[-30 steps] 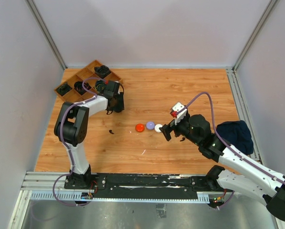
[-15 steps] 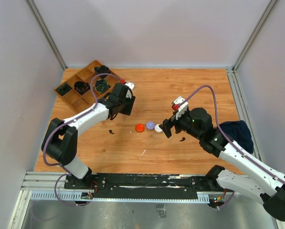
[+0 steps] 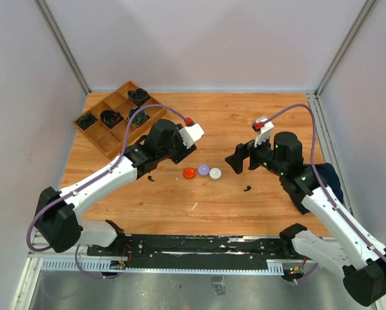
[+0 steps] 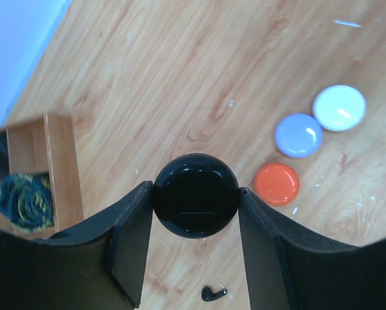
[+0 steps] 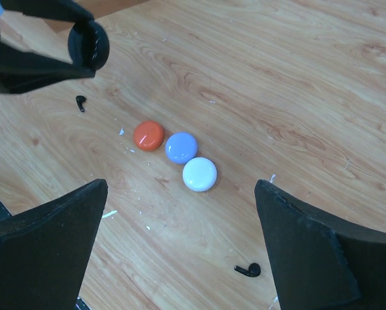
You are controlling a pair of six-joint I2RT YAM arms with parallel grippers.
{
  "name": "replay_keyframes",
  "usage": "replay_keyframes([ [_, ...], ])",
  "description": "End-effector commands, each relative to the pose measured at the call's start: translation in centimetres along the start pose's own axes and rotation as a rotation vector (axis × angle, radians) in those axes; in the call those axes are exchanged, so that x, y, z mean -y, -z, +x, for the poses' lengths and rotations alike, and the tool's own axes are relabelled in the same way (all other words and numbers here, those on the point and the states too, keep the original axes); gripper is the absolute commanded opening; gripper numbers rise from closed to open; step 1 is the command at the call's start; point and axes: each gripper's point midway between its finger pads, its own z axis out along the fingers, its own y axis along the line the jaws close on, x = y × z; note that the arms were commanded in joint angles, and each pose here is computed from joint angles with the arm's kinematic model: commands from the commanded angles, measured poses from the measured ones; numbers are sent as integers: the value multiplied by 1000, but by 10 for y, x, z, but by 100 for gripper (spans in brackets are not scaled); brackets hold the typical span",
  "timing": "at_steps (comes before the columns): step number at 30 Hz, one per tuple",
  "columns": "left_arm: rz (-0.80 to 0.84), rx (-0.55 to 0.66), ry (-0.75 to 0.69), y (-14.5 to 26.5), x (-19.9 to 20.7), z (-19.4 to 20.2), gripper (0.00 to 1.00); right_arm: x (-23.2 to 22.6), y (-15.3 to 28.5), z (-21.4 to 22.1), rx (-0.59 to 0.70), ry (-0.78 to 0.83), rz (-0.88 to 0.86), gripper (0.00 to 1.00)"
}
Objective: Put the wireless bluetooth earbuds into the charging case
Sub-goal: Pick up the charging case at the center of the board.
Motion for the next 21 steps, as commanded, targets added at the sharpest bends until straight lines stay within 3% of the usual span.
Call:
replay_keyframes([
  [1, 79, 140, -252, 14, 19, -30, 48, -5, 6, -18, 19, -70, -53, 99],
  [16, 132, 300, -750, 39, 69, -59, 43, -56, -13, -35, 33, -137, -400, 100],
  [21, 143, 334, -818, 44, 80, -69, 43, -67, -21, -39, 25, -166, -488, 92],
])
